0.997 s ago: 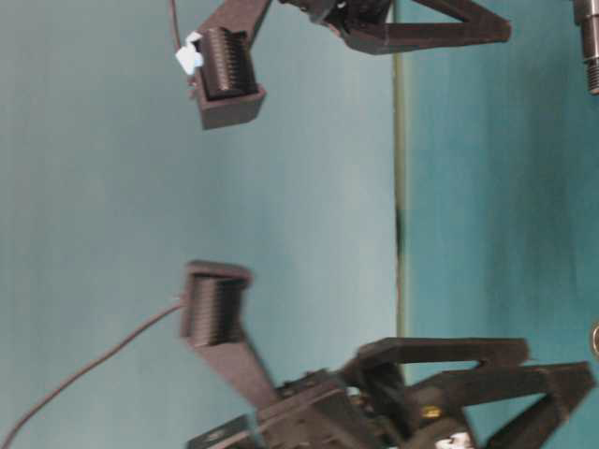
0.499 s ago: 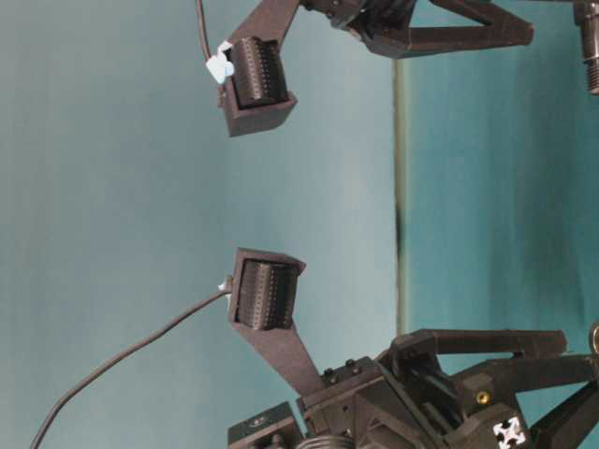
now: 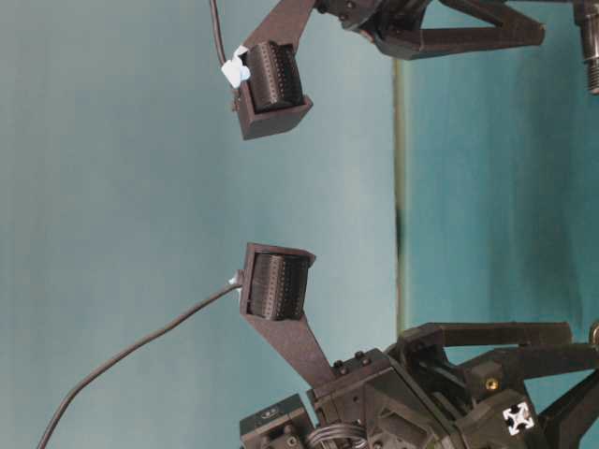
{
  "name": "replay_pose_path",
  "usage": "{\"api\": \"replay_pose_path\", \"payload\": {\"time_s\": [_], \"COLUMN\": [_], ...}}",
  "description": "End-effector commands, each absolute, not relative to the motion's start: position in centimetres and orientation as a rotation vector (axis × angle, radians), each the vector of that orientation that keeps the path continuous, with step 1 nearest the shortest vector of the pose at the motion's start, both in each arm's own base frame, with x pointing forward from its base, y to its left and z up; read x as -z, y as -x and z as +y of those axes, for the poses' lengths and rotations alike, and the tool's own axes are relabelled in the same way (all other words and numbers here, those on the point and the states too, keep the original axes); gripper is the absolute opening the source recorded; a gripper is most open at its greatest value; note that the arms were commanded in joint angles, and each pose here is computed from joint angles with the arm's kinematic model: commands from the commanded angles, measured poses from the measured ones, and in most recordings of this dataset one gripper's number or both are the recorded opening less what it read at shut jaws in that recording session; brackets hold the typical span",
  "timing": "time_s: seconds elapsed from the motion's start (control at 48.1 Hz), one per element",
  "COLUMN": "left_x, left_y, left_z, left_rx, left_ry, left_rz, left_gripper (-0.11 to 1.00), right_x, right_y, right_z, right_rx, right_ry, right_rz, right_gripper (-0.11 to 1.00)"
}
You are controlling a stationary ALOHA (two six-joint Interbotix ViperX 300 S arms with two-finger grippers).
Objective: Insert the washer onto the shaft with both hands.
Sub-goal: 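Lower both open grippers toward the washer and the shaft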
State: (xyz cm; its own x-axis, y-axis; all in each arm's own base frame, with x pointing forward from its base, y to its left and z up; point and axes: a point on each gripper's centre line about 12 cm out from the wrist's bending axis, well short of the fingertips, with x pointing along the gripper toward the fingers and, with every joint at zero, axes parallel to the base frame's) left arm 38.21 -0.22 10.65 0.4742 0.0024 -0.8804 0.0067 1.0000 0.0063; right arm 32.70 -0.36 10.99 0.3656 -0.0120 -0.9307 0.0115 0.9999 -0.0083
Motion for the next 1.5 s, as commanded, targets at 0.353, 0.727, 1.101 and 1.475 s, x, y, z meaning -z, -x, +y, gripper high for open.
{"api": "replay_pose_path", "payload": {"time_s": [0.353,0.727,1.101,1.475], "left_x": [-10.8,-10.7,-10.6,-10.6], "left_y": [-38.6,-38.8,-38.7,-38.8], "left_z": [-0.3,-0.3,-0.3,-0.4], "left_rx": [0.002,0.004,0.004,0.005], "left_ry": [-0.007,-0.008,-0.008,-0.009], "left_rz": [1.064,1.048,1.052,1.051], "left_gripper": [0.91,0.89,0.89,0.89], "right_x": [-11.0,-10.4,-10.2,-10.0], "right_y": [-32.8,-32.5,-32.8,-33.1], "right_z": [-0.4,-0.3,-0.4,-0.6], "right_rx": [0.021,0.023,0.025,0.029], "right_ry": [-0.01,-0.022,-0.022,-0.025], "right_rz": [1.184,1.187,1.186,1.189], "right_gripper": [0.87,0.87,0.87,0.87]}}
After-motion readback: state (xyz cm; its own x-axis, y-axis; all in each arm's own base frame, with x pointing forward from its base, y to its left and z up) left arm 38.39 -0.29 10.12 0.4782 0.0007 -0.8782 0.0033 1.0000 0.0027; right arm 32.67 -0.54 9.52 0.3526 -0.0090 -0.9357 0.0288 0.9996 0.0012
